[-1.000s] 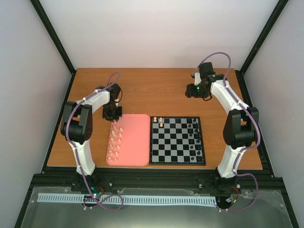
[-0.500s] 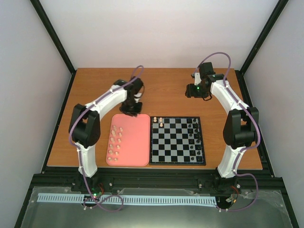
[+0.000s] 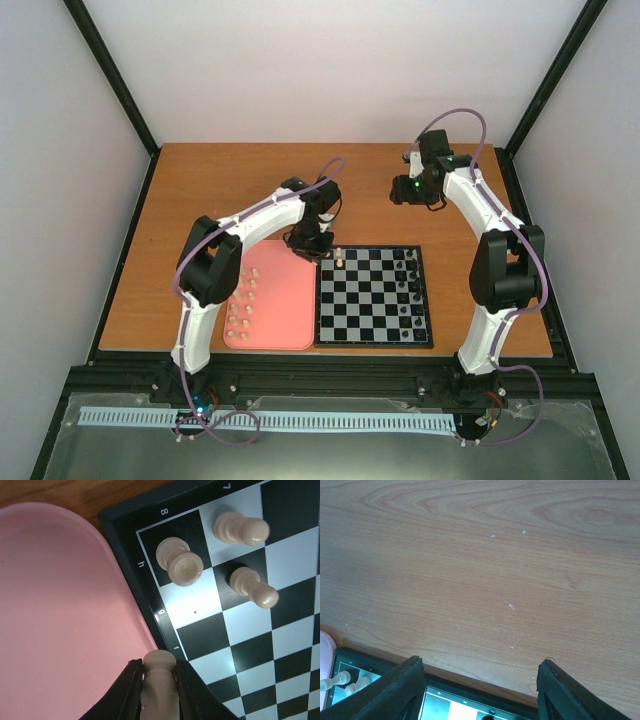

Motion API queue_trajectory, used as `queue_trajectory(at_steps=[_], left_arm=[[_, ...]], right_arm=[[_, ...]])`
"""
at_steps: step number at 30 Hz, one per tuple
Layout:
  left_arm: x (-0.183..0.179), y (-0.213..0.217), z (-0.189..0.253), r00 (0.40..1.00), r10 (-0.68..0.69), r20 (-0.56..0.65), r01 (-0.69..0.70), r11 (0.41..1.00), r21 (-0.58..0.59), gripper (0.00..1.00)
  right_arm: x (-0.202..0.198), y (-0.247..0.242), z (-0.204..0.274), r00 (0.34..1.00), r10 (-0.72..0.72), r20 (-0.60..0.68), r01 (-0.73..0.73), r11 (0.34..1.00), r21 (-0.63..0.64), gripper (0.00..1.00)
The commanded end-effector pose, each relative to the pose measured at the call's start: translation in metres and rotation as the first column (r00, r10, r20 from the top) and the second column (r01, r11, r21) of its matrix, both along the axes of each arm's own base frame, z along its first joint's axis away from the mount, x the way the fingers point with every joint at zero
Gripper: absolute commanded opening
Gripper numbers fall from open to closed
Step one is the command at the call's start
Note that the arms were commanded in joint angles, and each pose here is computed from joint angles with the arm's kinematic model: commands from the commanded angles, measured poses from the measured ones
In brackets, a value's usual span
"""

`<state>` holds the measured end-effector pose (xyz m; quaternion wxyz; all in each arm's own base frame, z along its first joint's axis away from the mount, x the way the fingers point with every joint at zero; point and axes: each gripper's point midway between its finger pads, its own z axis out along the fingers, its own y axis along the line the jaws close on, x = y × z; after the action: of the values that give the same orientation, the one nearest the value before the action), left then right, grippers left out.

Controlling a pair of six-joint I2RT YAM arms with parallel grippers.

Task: Set up the chess pieces on the board
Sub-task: Place the chess piece on the chessboard.

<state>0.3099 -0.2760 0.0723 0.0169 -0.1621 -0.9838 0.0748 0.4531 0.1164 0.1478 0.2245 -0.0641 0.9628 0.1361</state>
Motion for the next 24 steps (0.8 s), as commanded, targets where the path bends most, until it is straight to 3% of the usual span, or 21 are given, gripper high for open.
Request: queue_trajectory(at_steps=[1, 24], left_arm=[[0.003, -0.013, -0.002, 1.0, 0.003, -0.016, -0.003, 1.0, -0.021, 0.12], [0.001, -0.036, -0.02, 0.997, -0.037, -0.062, 0.035, 0.999, -0.031, 0.12]], right_arm=[[0.009, -0.005, 0.008, 1.0, -0.009, 0.027, 0.01, 1.0, -0.013, 0.62], [0.007, -0.011, 0.003, 1.0, -0.02, 0.021, 0.02, 1.0, -0.003, 0.62]])
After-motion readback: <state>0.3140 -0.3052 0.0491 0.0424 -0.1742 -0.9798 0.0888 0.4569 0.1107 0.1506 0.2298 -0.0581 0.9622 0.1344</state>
